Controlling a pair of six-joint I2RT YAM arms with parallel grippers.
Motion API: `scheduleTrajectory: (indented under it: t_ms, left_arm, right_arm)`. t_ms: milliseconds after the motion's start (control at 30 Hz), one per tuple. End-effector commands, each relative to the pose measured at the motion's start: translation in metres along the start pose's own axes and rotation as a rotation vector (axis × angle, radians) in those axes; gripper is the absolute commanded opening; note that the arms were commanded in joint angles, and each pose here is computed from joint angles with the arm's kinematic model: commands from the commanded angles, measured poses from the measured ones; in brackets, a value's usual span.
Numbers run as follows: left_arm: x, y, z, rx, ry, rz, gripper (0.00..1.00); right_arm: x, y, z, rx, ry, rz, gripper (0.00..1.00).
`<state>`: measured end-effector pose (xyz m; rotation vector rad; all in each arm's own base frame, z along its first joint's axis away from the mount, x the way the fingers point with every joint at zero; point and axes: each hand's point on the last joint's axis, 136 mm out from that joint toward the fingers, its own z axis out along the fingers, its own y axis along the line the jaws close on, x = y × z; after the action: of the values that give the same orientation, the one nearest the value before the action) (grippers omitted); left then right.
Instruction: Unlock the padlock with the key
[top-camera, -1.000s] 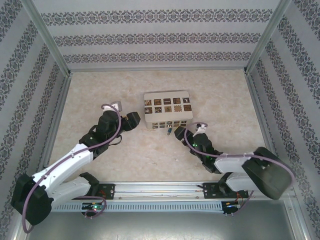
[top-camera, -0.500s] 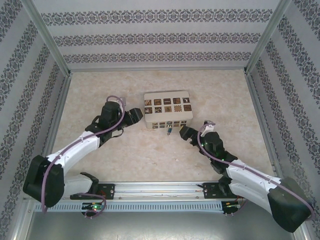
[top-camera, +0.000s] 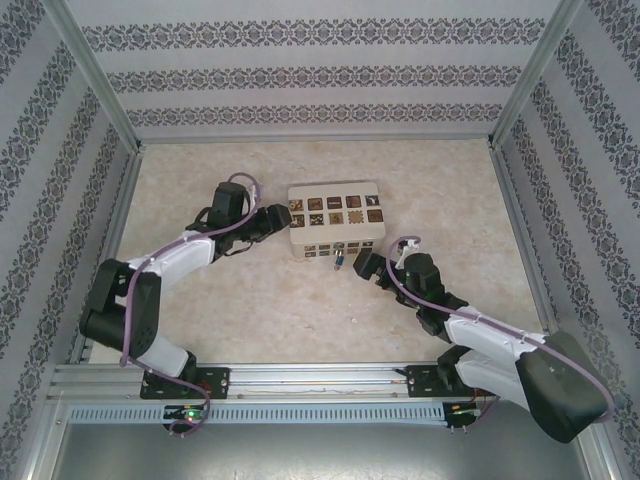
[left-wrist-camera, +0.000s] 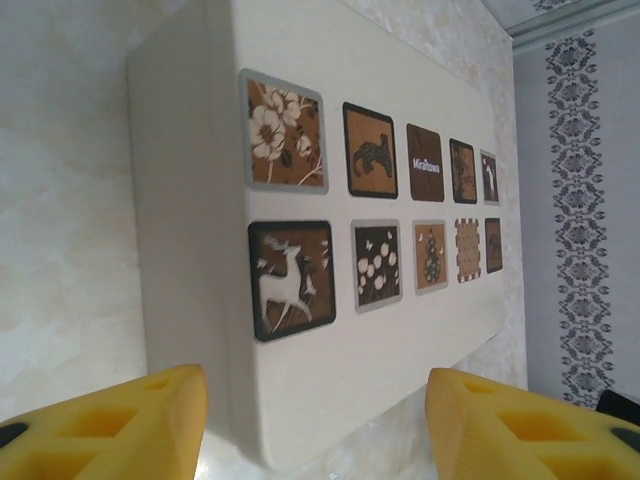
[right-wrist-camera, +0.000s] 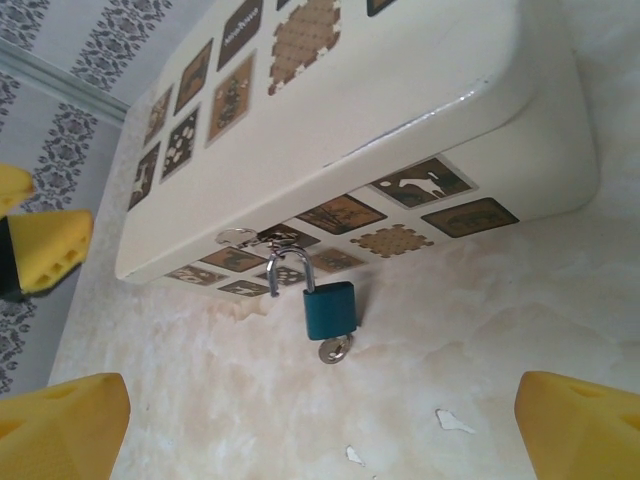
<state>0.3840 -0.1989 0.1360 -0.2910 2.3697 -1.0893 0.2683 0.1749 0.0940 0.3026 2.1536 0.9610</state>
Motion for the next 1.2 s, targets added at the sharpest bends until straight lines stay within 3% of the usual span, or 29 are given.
scheduleTrajectory:
  t_ms: [0, 533, 1167]
  left_arm:
    - [-0.013, -0.008, 0.005, 0.031, 0.018, 0.047, 0.59]
    - [-0.006, 0.023, 0.047, -0.042, 0.155, 0.019, 0.58]
    - [0.012, 0.05, 0.052, -0.093, 0.183, -0.012, 0.55]
  right_arm:
    - [-0.011, 0.021, 0.006, -0.073, -0.005, -0.042, 0.98]
    - [-0.011, 0.024, 0.048, -0.133, 0.033, -0.016, 0.83]
    - [-0.006, 0.025, 0.079, -0.184, 0.029, -0.103, 0.71]
